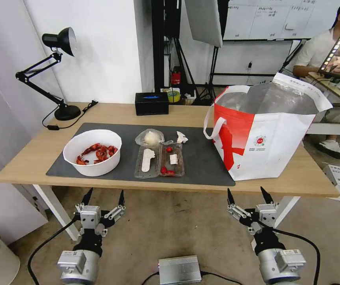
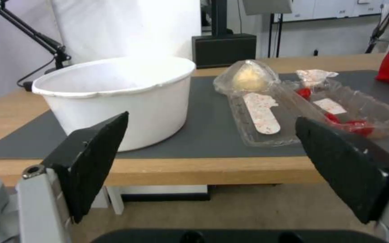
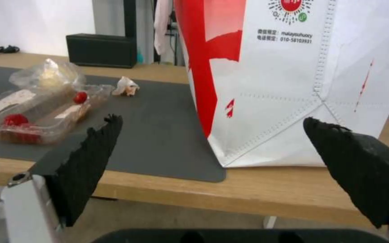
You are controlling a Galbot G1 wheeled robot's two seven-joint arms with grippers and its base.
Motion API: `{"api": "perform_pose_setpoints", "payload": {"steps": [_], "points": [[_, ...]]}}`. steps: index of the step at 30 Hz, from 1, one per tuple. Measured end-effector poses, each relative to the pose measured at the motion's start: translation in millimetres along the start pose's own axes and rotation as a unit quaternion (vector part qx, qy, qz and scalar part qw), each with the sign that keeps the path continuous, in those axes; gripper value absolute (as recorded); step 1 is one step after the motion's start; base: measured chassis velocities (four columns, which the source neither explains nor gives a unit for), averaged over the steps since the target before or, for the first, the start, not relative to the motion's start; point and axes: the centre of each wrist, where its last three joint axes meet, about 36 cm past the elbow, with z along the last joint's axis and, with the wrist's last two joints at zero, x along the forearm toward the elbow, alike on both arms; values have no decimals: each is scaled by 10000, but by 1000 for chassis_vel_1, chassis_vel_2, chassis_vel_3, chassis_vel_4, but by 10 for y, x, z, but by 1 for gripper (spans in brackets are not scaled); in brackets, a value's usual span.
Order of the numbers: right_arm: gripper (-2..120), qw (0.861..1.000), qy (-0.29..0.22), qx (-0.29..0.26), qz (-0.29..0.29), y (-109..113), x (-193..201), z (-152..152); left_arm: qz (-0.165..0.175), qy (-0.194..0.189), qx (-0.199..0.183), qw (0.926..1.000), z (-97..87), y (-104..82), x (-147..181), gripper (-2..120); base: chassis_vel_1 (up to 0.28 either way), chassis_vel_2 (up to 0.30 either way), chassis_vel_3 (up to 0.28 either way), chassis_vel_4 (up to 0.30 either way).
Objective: Pick up the trash from the table and place it into the takeout bag.
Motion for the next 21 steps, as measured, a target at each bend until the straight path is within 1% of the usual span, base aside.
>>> {"api": "perform_pose_setpoints", "payload": {"steps": [21], "points": [[100,10000,0,0,0,0,0,0,0,0,0,10000,0,0,0,100,0,0,0,0]]}}
